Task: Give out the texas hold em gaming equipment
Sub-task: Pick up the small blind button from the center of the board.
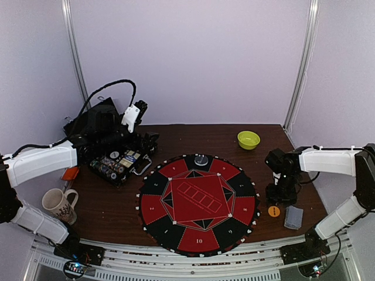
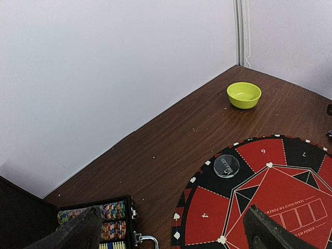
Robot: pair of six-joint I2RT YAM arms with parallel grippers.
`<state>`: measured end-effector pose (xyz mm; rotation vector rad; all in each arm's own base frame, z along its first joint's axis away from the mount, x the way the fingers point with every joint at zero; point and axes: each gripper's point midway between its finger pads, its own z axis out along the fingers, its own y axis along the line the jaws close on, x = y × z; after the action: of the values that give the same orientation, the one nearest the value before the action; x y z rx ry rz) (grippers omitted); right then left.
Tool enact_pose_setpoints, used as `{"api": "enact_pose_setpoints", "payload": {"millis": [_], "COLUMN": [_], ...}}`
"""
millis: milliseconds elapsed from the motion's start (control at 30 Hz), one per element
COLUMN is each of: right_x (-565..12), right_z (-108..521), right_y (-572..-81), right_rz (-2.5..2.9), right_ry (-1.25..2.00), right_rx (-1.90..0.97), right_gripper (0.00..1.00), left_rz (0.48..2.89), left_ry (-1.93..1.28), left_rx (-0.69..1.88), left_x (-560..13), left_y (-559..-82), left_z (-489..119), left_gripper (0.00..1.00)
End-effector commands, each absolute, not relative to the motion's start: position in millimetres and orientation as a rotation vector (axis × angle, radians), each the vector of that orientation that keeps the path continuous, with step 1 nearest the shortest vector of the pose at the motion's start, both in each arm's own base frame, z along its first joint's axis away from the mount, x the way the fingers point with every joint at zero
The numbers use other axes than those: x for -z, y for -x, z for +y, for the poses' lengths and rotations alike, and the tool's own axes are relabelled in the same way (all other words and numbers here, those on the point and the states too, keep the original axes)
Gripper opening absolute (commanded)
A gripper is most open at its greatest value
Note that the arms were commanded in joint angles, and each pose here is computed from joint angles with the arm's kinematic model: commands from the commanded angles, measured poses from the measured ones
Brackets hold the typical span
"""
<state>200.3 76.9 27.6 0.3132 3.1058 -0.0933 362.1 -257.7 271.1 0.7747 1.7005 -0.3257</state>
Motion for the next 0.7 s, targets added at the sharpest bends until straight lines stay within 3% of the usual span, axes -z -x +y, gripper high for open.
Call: {"api": "enact_pose_setpoints", "payload": {"millis": [0, 200, 333, 667], "right_x": [-46, -41, -33, -19], "right_z": [62, 55, 55, 52], "right_y": [-220, -240, -248, -252], "right_rz": [3.044, 3.033, 3.043, 3.061], "right_ry": [-0.28, -0.279, -0.26, -0.24], "right_rx": [0.226, 0.233, 0.238, 0.245], "right_gripper": [0.7, 0.81, 0.82, 0.68], "left_rz": [1.663, 1.663, 1.666, 1.669], "left_ry": [-0.768, -0.769, -0.772, -0.774], "left_rx": [0.319, 0.312, 0.309, 0.303], "left_x": [-284, -284, -283, -281], "left_y": [-362, -362, -362, -363], "left_z": [-256, -255, -255, -255], "left_gripper": [0.98, 0.98, 0.98, 0.98]}}
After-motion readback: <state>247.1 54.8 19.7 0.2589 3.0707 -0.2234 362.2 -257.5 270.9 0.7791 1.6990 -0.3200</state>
